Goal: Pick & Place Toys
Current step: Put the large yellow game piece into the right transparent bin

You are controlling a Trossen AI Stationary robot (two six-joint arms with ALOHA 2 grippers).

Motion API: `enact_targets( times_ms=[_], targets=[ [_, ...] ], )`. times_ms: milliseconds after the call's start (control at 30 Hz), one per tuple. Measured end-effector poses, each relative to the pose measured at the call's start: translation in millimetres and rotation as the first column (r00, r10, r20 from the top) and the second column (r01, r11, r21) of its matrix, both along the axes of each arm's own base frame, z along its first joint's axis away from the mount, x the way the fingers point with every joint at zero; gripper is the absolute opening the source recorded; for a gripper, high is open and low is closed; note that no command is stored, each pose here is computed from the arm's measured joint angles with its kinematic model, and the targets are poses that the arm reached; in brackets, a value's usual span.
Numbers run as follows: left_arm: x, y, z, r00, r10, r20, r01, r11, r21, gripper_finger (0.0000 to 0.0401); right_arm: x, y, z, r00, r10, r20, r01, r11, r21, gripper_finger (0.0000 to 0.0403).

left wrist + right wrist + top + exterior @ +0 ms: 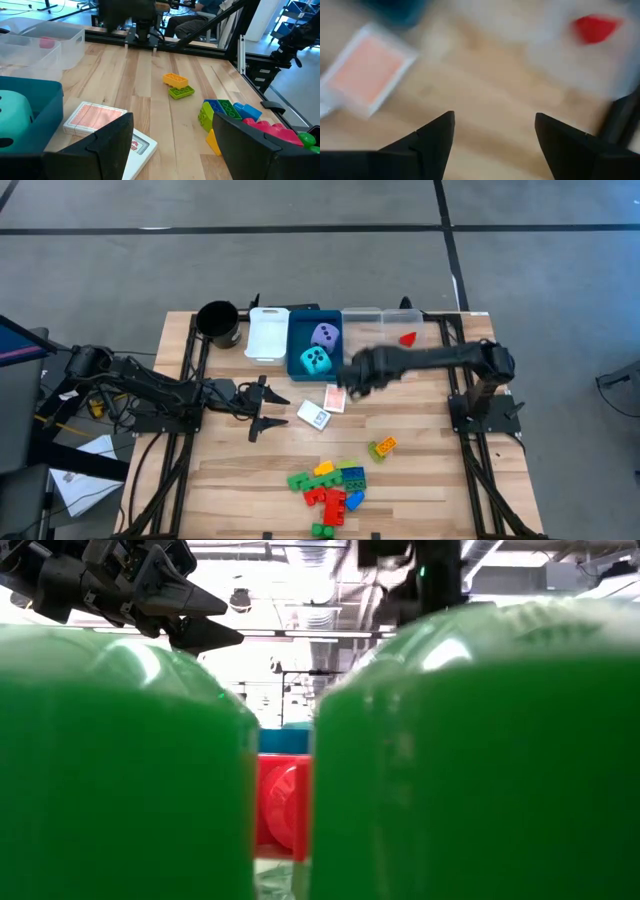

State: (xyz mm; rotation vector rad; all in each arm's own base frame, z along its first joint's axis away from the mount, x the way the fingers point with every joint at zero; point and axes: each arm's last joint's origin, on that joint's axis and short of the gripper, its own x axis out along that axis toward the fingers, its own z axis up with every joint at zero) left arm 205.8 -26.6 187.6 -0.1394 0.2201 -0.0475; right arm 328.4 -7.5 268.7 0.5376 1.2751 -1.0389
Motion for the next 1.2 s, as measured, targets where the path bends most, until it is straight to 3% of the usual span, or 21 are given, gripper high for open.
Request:
enact_targets(
  times_ms=[167, 367, 567, 767, 900, 1033, 1200],
  targets=[
    [0.0, 0.0, -0.1, 1.000, 0.000, 0.000, 0.000, 1.000, 0.000, 0.0266, -1.4, 72.1, -0.3, 0.993, 0.000, 0.119, -0.003, 1.000, 0.029, 0.0270],
    [0.0, 0.0, -0.2, 1.000, 0.000, -0.001, 0.000, 1.000, 0.000, 0.0266, -22.9, 135.3, 0.4, 0.948, -0.187, 0.259, 0.190, 0.982, 0.011, 0.0270],
    [0.2, 0.0, 1.0, 1.000, 0.000, 0.012, 0.000, 1.000, -0.002, 0.0266, -51.4, 169.6, 0.9, 0.862, -0.421, 0.282, 0.428, 0.903, 0.042, 0.0270],
    [1.5, -0.2, 9.0, 0.995, -0.009, 0.097, 0.006, 0.999, 0.034, 0.0266, -68.1, 185.5, 0.9, 0.747, -0.618, 0.245, 0.618, 0.781, 0.089, 0.0270],
    [2.1, -0.3, 17.6, 0.981, -0.037, 0.190, 0.007, 0.988, 0.154, 0.0266, -62.1, 184.1, 0.0, 0.716, -0.654, 0.242, 0.642, 0.754, 0.140, 0.0270],
    [2.2, 0.1, 25.0, 0.964, -0.034, 0.265, -0.007, 0.988, 0.153, 0.0266, -49.2, 171.4, -0.4, 0.667, -0.690, 0.280, 0.671, 0.720, 0.174, 0.0270],
    [1.7, 3.4, 34.4, 0.934, -0.017, 0.357, -0.036, 0.989, 0.140, 0.0266, -33.1, 153.6, -13.2, 0.628, -0.732, 0.264, 0.729, 0.672, 0.129, 0.0270]
  ],
)
